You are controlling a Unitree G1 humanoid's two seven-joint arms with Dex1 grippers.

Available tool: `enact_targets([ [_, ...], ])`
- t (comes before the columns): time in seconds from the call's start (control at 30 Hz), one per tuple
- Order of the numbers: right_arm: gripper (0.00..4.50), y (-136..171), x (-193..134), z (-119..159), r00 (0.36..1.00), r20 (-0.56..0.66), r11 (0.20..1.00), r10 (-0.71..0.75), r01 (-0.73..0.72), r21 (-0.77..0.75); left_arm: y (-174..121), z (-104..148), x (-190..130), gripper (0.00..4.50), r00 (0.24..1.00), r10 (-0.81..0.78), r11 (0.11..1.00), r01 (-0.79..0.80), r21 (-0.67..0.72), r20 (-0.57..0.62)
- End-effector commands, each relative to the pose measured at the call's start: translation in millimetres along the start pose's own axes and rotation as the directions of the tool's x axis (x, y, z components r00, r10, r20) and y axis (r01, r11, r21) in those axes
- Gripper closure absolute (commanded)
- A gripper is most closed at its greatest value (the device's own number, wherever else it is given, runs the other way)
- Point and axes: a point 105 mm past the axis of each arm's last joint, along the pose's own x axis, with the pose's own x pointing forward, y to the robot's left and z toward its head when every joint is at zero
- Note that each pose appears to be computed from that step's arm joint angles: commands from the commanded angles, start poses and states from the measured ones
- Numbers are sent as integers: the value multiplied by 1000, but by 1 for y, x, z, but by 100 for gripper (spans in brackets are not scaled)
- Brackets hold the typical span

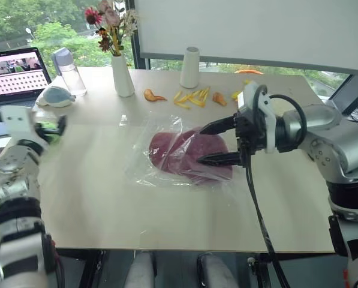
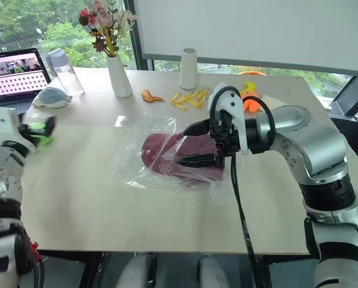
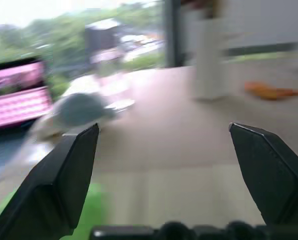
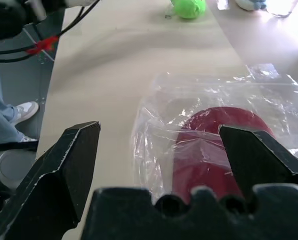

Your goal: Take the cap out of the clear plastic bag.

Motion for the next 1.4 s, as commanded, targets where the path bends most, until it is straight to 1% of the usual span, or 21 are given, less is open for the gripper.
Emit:
enact_targets([
  [0.03, 0, -3, 1, -7, 997, -50, 997, -53, 50, -66, -46, 32, -7, 3, 967, -253, 967, 253, 17, -12],
  [0.07, 0, -3, 11, -16, 993, -98, 994, -63, 53, -98, -65, 41, -8, 3, 934, -357, 934, 357, -1, -13],
  [0.1, 0, -2, 17, -21, 990, -127, 991, -68, 52, -123, -79, 48, -9, 3, 905, -426, 905, 426, -15, -13],
  [0.17, 0, 0, 36, -25, 989, -128, 987, -74, 54, -152, -103, 58, -10, 3, 833, -551, 835, 550, -30, -44],
  [0.23, 0, 1, 50, -29, 987, -131, 980, -89, 63, -186, -112, 61, -10, 3, 797, -598, 800, 599, -17, -87],
  [0.27, 0, 3, 56, -36, 985, -150, 976, -90, 57, -209, -114, 63, -10, 3, 787, -610, 791, 611, -17, -91],
  [0.37, 0, 7, 69, -52, 977, -196, 964, -88, 34, -264, -123, 74, -11, 3, 751, -658, 753, 656, -50, -53],
  [0.47, 0, 7, 81, -65, 971, -225, 957, -84, 16, -291, -131, 71, -13, 3, 715, -690, 722, 690, -40, -112],
  [0.63, 0, -2, 85, -96, 938, -323, 939, -122, 3, -345, -133, 73, -15, 3, 705, -698, 713, 700, -34, -128],
  [0.7, 0, -11, 84, -110, 912, -373, 915, -167, 3, -402, -133, 73, -15, 3, 708, -695, 716, 697, -30, -128],
  [0.77, 0, -22, 82, -128, 878, -426, 892, -219, 2, -453, -131, 75, -12, 3, 734, -668, 739, 674, 6, -122],
  [0.83, 0, -27, 82, -140, 866, -446, 897, -227, 8, -441, -127, 75, -9, 3, 757, -643, 761, 648, 12, -119],
  [0.97, 0, -27, 84, -152, 861, -464, 919, -210, 11, -395, -129, 74, -10, 3, 753, -648, 757, 653, 7, -117],
  [1.03, 52, -26, 84, -157, 859, -473, 932, -198, 16, -362, -131, 74, -10, 0, 750, -651, 755, 656, 5, -115],
  [1.17, 170, -22, 83, -162, 854, -489, 946, -180, 14, -324, -131, 71, -8, 0, 759, -641, 764, 645, 3, -115],
  [1.2, 211, -22, 83, -162, 857, -484, 949, -178, 18, -316, -131, 71, -8, 0, 761, -639, 766, 643, 1, -114],
  [1.3, 308, -16, 84, -161, 871, -469, 968, -146, 29, -249, -131, 72, -7, 0, 764, -638, 768, 641, -6, -100],
  [1.33, 340, -13, 84, -161, 873, -471, 971, -130, 17, -237, -130, 73, -5, 0, 772, -630, 775, 632, -11, -88],
  [1.4, 408, -12, 86, -160, 874, -470, 972, -122, 10, -233, -135, 74, -3, 0, 763, -641, 766, 642, -13, -76],
])
